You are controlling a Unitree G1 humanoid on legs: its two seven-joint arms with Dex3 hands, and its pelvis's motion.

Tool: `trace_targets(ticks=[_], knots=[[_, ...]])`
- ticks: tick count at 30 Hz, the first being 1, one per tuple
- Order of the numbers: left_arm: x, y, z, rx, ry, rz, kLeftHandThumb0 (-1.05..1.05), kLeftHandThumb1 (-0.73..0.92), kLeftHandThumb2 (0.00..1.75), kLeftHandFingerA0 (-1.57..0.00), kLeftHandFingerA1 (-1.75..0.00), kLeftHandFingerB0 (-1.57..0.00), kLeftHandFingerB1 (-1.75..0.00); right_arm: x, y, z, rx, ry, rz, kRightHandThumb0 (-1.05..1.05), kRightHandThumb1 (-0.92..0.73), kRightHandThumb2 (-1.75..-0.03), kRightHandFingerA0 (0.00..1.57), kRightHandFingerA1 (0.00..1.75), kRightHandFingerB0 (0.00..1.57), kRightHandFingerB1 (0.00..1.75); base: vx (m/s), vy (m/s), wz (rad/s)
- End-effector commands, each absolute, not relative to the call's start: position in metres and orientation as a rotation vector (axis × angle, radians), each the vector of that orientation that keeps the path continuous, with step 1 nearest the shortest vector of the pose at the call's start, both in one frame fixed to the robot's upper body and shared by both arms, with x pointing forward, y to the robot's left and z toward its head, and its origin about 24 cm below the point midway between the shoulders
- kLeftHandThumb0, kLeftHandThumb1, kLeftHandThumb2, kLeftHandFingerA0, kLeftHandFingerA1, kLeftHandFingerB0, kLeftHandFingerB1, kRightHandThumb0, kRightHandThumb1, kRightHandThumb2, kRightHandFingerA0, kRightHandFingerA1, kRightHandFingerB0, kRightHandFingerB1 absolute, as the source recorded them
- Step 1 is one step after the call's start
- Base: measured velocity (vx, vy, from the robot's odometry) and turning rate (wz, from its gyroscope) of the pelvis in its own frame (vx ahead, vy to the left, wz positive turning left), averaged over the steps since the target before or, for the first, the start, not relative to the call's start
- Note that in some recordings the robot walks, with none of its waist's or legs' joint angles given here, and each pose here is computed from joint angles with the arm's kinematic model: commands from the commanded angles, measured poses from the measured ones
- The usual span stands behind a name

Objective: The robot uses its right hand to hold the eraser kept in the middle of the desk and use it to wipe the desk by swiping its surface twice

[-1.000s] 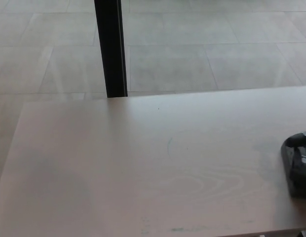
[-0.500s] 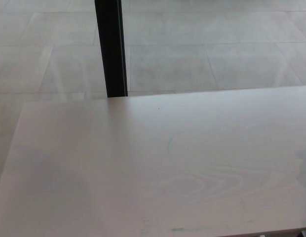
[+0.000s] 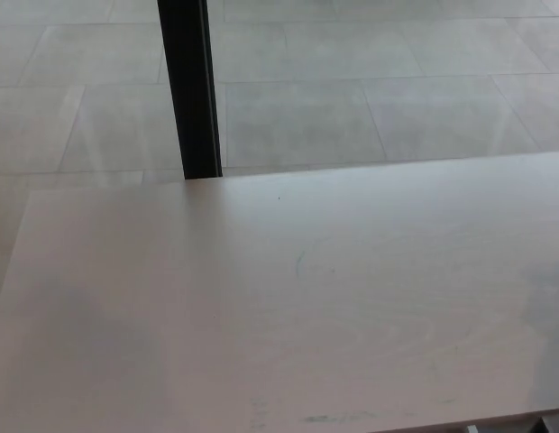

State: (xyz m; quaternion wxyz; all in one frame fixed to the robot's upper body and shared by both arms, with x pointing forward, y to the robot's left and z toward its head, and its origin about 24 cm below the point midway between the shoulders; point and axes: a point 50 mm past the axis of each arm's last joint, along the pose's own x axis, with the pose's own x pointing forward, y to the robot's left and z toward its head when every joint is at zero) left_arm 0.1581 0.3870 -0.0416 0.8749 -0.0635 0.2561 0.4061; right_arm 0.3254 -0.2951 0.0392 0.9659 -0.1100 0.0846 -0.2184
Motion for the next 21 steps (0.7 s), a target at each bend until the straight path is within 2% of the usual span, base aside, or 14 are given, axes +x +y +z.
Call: trace_targets(ticks=[1, 2, 3, 4, 5, 6, 9, 10, 14, 15, 18, 19, 20, 21], knots=[[0.158, 0.392, -0.036, -0.106, 0.520, 0.851, -0.70, 0.88, 0.67, -0.27, -0.81, -0.32, -0.65, 0.330, -0.252, 0.014, -0.179, 0.269, -0.358, -0.22, -0.52, -1.07, 0.94, 1.75, 0.76, 1.56, 0.00, 0.000, 0.00], [0.157, 0.393, -0.036, -0.098, 0.520, 0.851, -0.66, 0.64, 1.10, -0.38, -0.75, -0.31, -0.65, 0.332, -0.234, 0.010, -0.174, 0.270, -0.309, -0.21, -0.52, -1.09, 0.96, 1.75, 0.78, 1.56, 0.00, 0.000, 0.00], [0.157, 0.393, -0.036, -0.092, 0.522, 0.855, -0.67, 0.64, 1.10, -0.38, -0.76, -0.33, -0.66, 0.332, -0.226, 0.008, -0.172, 0.272, -0.290, -0.21, -0.56, -1.05, 0.95, 1.75, 0.77, 1.54, 0.00, 0.000, 0.00], [0.157, 0.393, -0.036, -0.093, 0.525, 0.864, -0.70, 0.87, 0.66, -0.32, -0.86, -0.34, -0.66, 0.333, -0.216, 0.006, -0.170, 0.279, -0.268, -0.21, -0.53, -1.09, 0.96, 1.75, 0.81, 1.52, 0.00, 0.000, 0.00], [0.157, 0.393, -0.037, -0.098, 0.527, 0.866, -0.68, 0.65, 1.10, -0.37, -0.76, -0.32, -0.66, 0.333, -0.206, 0.004, -0.174, 0.283, -0.245, -0.20, -0.53, -1.09, 0.97, 1.75, 0.79, 1.52, 0.00, 0.000, 0.00], [0.157, 0.393, -0.036, -0.089, 0.526, 0.852, -0.69, 0.90, 0.65, -0.25, -0.80, -0.29, -0.64, 0.333, -0.197, 0.002, -0.174, 0.286, -0.221, -0.20, -0.52, -1.11, 0.97, 1.75, 0.81, 1.54, 0.00, 0.000, 0.00], [0.156, 0.393, -0.037, -0.086, 0.525, 0.843, -0.68, 0.89, 0.65, -0.25, -0.77, -0.29, -0.62, 0.330, -0.180, -0.003, -0.164, 0.285, -0.163, -0.19, -0.52, -1.13, 0.96, 1.75, 0.77, 1.60, 0.00, 0.000, 0.00], [0.156, 0.394, -0.038, -0.119, 0.523, 0.854, -0.67, 0.65, 1.10, -0.36, -0.75, -0.28, -0.64, 0.326, -0.163, -0.008, -0.213, 0.277, -0.110, -0.20, -0.53, -1.16, 0.95, 1.75, 0.80, 1.59, 0.00, 0.000, 0.00], [0.158, 0.394, -0.036, -0.058, 0.545, 0.853, -0.65, 0.66, 1.11, -0.39, -0.75, -0.32, -0.65, 0.314, -0.132, -0.018, -0.221, 0.280, 0.000, -0.20, -0.55, -1.11, 0.92, 1.75, 0.77, 1.59, 0.00, 0.000, 0.00], [0.159, 0.393, -0.036, -0.063, 0.541, 0.853, -0.66, 0.65, 1.11, -0.37, -0.75, -0.35, -0.67, 0.312, -0.126, -0.018, -0.218, 0.275, 0.018, -0.28, -0.53, -1.13, 1.21, 1.40, 1.01, 1.27, 0.00, 0.000, 0.00], [0.159, 0.393, -0.035, -0.063, 0.538, 0.854, -0.67, 0.65, 1.11, -0.37, -0.75, -0.35, -0.67, 0.309, -0.120, -0.019, -0.203, 0.275, 0.050, -0.21, -0.56, -1.10, 0.94, 1.75, 0.73, 1.64, 0.00, 0.000, 0.00], [0.160, 0.393, -0.035, -0.073, 0.539, 0.858, -0.71, 0.89, 0.66, -0.29, -0.83, -0.34, -0.65, 0.305, -0.110, -0.020, -0.218, 0.280, 0.087, -0.21, -0.60, -1.09, 0.93, 1.75, 0.75, 1.59, 0.00, 0.000, 0.00], [0.159, 0.394, -0.036, -0.081, 0.539, 0.858, -0.70, 0.88, 0.65, -0.30, -0.83, -0.33, -0.64, 0.303, -0.104, -0.020, -0.215, 0.284, 0.107, -0.20, -0.59, -1.06, 0.94, 1.75, 0.72, 1.62, 0.00, 0.000, 0.00], [0.159, 0.394, -0.036, -0.075, 0.539, 0.855, -0.67, 0.64, 1.10, -0.39, -0.76, -0.34, -0.66, 0.300, -0.098, -0.020, -0.207, 0.284, 0.128, -0.20, -0.58, -1.10, 0.93, 1.75, 0.76, 1.58, 0.00, 0.000, 0.00]])
